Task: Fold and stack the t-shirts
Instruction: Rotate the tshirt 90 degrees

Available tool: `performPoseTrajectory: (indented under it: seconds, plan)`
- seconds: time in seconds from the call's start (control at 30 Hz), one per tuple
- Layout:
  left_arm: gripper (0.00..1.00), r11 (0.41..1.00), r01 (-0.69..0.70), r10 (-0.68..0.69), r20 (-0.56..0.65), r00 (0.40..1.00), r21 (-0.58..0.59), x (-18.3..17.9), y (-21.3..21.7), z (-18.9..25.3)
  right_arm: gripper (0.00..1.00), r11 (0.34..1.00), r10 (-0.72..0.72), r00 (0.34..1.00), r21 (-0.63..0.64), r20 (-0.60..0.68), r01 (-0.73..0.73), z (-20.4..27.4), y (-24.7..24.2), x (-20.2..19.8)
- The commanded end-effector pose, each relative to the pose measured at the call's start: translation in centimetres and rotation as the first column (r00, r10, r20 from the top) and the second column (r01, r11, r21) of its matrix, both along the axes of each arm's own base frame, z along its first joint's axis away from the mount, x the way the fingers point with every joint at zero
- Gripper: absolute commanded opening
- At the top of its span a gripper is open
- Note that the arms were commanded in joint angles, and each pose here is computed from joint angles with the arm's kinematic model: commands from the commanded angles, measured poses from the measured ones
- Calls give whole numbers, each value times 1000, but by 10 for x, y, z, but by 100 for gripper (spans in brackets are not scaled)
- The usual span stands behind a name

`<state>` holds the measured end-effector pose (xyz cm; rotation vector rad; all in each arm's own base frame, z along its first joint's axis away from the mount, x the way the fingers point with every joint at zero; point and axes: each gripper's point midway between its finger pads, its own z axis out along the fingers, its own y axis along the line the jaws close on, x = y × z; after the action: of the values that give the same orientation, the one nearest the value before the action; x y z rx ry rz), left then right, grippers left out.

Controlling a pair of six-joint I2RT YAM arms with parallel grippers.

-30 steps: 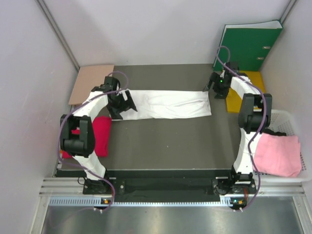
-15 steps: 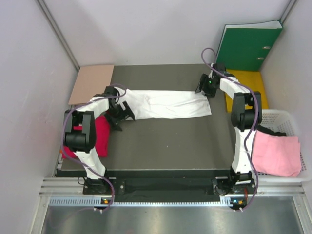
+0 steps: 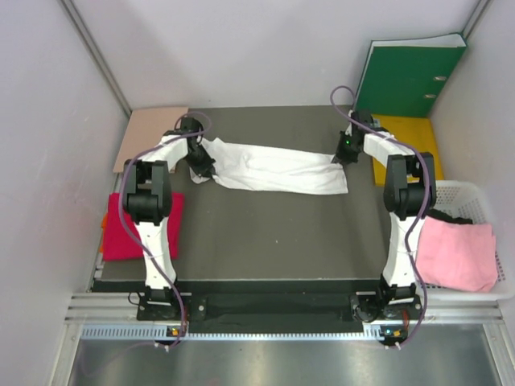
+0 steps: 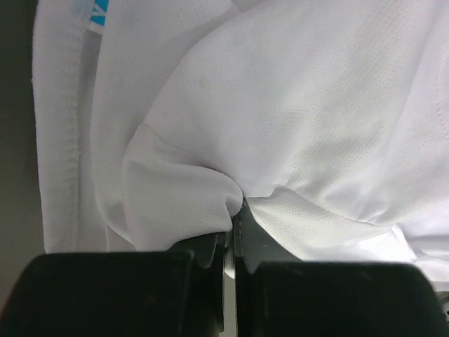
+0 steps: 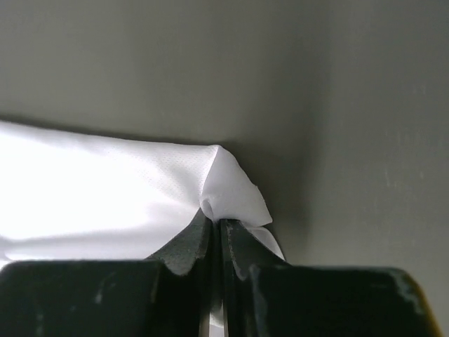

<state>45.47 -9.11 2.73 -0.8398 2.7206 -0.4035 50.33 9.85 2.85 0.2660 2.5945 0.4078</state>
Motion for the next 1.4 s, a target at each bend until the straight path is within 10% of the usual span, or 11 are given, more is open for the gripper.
performPoseTrajectory:
  seconds: [0.0,0.57,0.67,0.7,0.83,1.37]
  plan:
    - [0,997,3,-8,62,998,77,31,8,-7,1,999,-48,989,-13,-139,47,-1,-12,-52]
    - [2,976,159,-94,372,923,-149,165,-83,9,3,992,-40,912,92,-409,85,6,5,-241]
    - [79,965,197,-116,394,912,-171,159,-89,31,20,992,-48,922,86,-384,88,20,4,-242]
    - [99,960,212,-134,366,921,-182,145,-90,21,40,992,-51,931,86,-361,88,28,3,-238]
    - [99,944,256,-154,405,901,-209,94,-92,57,69,995,-62,967,55,-249,78,59,-1,-207]
    - [99,776,364,-395,53,917,-515,-189,-235,14,72,982,-65,998,175,-27,69,127,4,-92]
